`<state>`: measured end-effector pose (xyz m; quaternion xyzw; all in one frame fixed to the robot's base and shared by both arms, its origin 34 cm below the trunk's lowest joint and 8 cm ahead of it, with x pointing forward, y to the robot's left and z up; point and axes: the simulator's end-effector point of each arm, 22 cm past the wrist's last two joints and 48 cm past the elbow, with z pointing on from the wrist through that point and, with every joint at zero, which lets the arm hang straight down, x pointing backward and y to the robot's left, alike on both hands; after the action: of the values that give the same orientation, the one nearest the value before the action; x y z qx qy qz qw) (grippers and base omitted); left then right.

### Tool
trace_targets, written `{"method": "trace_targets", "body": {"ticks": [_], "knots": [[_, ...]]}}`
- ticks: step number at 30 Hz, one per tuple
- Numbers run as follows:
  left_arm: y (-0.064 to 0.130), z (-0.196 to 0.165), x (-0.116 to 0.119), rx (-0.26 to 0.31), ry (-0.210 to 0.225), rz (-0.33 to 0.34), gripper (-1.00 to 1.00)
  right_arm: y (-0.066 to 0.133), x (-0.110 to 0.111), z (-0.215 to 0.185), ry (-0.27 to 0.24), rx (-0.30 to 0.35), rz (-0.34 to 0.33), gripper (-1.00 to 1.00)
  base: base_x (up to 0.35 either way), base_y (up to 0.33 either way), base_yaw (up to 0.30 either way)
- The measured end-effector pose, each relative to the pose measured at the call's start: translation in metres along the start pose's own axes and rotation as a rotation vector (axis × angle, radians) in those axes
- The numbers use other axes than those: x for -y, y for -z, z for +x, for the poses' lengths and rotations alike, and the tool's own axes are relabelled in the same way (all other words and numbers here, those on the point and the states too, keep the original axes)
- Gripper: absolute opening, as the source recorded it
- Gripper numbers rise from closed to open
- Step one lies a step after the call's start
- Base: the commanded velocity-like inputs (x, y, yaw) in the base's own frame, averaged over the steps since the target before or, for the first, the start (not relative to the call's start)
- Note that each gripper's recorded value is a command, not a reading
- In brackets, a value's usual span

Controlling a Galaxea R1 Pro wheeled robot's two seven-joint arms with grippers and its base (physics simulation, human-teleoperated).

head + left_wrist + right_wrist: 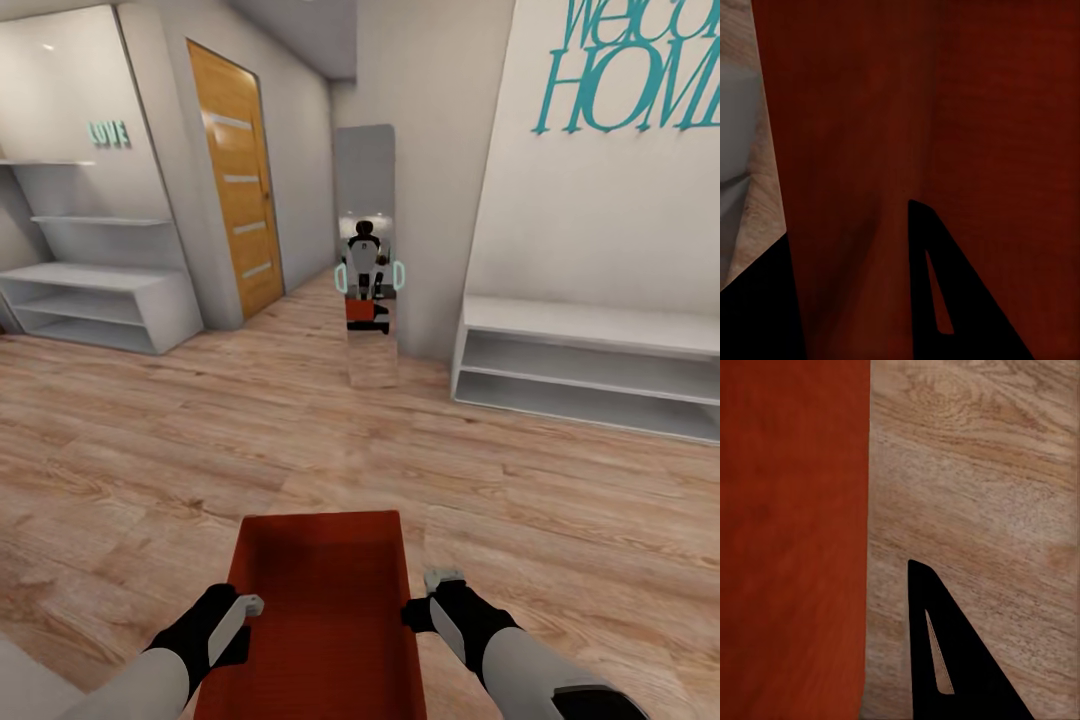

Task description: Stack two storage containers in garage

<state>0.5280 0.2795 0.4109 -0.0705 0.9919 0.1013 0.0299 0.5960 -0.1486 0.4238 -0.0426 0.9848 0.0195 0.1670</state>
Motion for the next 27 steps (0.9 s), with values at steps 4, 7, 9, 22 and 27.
{"method": "trace_targets", "body": {"ticks": [4, 7, 9, 22, 27], "knots": [[0.0000, 0.0000, 0.0001, 0.000, 0.000, 0.000, -1.00, 0.0000, 0.0002, 0.0000, 0.000, 0.000, 0.000, -1.00, 0.342, 0.000, 0.000], [0.0001, 0.0000, 0.0001, 0.000, 0.000, 0.000, -1.00, 0.0000, 0.0002, 0.0001, 0.000, 0.000, 0.000, -1.00, 0.342, 0.000, 0.000], [0.0001, 0.0000, 0.0001, 0.000, 0.000, 0.000, -1.00, 0.0000, 0.0002, 0.0001, 0.000, 0.000, 0.000, -1.00, 0.342, 0.000, 0.000], [0.0001, 0.0000, -0.0001, 0.000, 0.000, -0.001, -1.00, 0.0000, 0.0002, 0.0002, 0.000, -0.001, 0.001, -1.00, 0.342, 0.000, 0.077], [0.0000, 0.0000, -0.0001, 0.000, 0.000, 0.000, -1.00, 0.0000, 0.0000, -0.0001, 0.000, 0.000, 0.001, -1.00, 0.342, 0.000, 0.283]]}}
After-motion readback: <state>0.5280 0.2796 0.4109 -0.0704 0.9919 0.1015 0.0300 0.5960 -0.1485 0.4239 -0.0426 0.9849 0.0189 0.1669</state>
